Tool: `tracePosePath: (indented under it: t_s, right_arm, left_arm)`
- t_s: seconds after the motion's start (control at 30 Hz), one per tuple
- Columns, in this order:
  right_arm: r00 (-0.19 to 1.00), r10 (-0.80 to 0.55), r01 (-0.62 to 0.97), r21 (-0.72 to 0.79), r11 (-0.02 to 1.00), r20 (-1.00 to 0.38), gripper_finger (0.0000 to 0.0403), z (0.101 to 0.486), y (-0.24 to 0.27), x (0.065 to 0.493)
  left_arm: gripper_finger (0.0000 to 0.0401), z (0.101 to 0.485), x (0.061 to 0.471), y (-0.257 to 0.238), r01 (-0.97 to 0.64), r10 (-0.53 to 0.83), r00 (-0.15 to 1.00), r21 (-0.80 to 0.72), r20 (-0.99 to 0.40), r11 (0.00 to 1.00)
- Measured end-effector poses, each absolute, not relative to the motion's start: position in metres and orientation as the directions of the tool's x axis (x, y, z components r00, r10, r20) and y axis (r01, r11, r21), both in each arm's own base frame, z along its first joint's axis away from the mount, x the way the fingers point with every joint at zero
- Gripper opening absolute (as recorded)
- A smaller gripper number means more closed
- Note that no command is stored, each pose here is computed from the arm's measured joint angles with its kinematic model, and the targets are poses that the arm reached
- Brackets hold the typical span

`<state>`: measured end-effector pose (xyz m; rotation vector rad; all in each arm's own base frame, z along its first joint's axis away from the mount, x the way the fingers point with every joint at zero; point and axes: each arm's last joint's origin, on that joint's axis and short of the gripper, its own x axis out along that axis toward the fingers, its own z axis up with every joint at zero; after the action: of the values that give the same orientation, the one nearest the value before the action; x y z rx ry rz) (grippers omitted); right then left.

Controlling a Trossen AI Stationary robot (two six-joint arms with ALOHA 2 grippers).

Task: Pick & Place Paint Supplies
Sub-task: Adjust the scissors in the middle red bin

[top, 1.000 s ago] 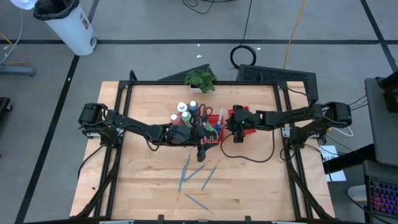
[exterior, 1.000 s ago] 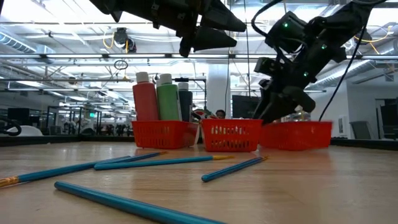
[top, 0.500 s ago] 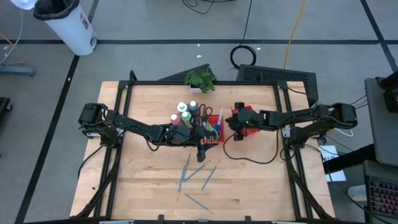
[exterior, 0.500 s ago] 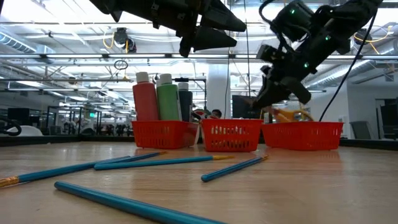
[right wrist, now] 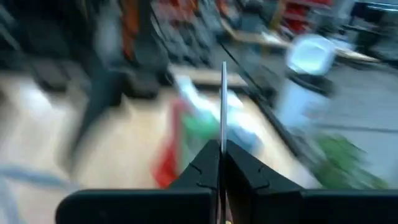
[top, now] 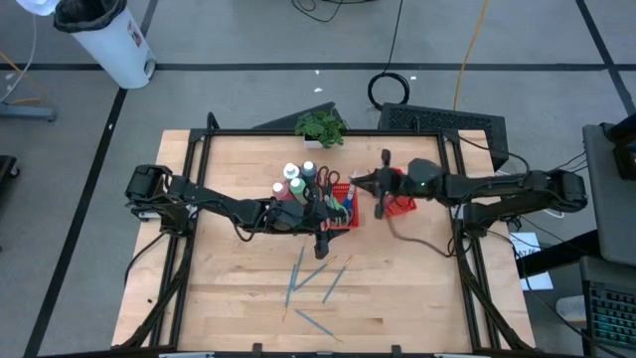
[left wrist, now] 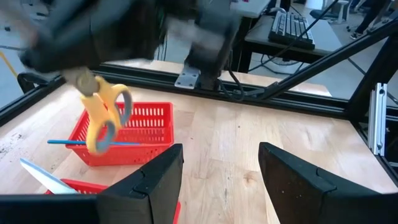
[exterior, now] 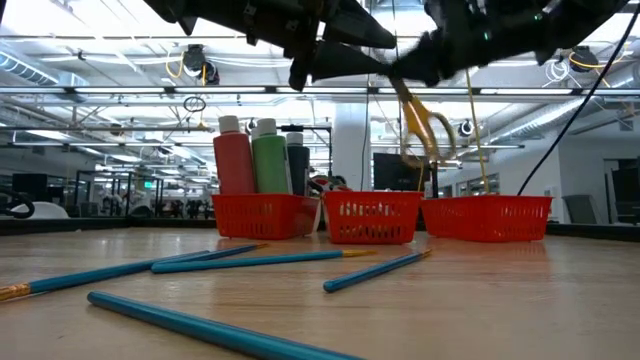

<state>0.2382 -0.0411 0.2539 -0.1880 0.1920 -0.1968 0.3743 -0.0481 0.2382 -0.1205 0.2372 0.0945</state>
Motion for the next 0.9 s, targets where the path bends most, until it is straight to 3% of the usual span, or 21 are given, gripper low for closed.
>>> tracePosePath:
  t_s: [0.13, 0.3, 0.9]
  right_arm:
    - [0.998, -0.059, 0.059, 0.012, 0.998, -0.026, 0.0001, 0.261, -0.046, 0.248]
    - [1.000, 0.005, -0.003, 0.168, 0.986, -0.010, 0.0001, 0.241, -0.051, 0.268]
    - [0.996, 0.037, -0.014, 0.285, 0.959, -0.076, 0.0003, 0.176, -0.056, 0.304]
  left_arm:
    - [0.0218, 0.239, 0.375, -0.048, -0.105, 0.079, 0.970, -0.106, -0.231, 0.989]
    - [0.0218, 0.239, 0.374, -0.048, -0.105, 0.079, 0.970, -0.104, -0.231, 0.989]
    - [0.0218, 0.239, 0.374, -0.048, -0.105, 0.079, 0.969, -0.103, -0.235, 0.989]
